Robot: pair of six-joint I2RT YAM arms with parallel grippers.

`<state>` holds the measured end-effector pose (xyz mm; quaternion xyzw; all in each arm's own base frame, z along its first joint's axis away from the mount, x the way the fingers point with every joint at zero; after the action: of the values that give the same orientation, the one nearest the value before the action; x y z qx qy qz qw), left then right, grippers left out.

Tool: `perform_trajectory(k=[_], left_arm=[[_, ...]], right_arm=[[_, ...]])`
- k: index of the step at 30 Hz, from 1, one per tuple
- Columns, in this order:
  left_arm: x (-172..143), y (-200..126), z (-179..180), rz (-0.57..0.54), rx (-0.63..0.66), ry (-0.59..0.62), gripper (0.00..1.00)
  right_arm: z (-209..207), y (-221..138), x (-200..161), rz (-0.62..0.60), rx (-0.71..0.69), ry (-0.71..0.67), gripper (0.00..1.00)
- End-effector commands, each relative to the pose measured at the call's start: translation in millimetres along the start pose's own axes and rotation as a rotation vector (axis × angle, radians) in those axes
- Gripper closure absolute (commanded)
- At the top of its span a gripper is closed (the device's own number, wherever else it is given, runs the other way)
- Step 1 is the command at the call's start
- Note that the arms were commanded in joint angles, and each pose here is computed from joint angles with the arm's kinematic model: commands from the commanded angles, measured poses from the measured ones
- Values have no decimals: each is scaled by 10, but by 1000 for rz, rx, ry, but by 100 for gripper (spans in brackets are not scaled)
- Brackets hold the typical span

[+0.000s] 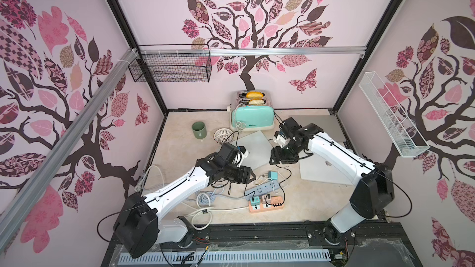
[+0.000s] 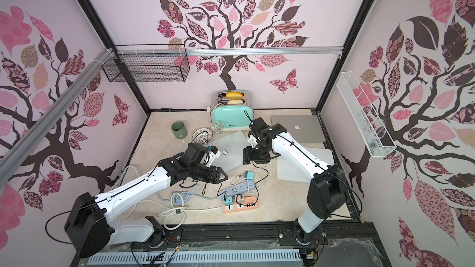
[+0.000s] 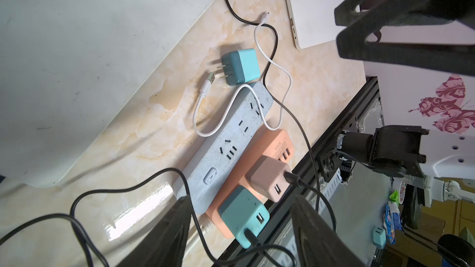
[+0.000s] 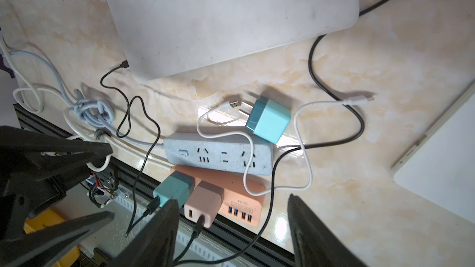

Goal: Unplug the laptop charger
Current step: Remove the charging cable from the laptop.

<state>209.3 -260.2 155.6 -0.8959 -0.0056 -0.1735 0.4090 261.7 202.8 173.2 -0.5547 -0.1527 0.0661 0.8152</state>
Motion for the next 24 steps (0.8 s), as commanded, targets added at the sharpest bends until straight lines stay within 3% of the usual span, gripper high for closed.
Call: perform_trajectory(k=[1,8,16,24], left_arm=[[-13,-6,33,20,6,10,34],[376,12,-198,-21,-28,43,34],[602,-41,-310,-80,-45,38,34],[894,50,-470,-133,-134,38,28]], right_arm=[[-74,-28,-23,1,-43,25,30],[-202,-85,589,-93,-99,89,28],[-1133,51,1234,-262,12,523,30],[-1554,329,1569,-338,43,715,30]])
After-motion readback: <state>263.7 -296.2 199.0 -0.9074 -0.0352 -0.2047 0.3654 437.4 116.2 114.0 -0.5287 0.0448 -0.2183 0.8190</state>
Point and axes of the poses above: each gripper's point midway between its finger pads, its own y axis out along the fingers, its own z axis along the line the jaws close on, x = y × z, the point moved 1 cm from there along -y, back along the fingers, and after that the axes turned 6 degrees about -y, right-handed, at the moved point
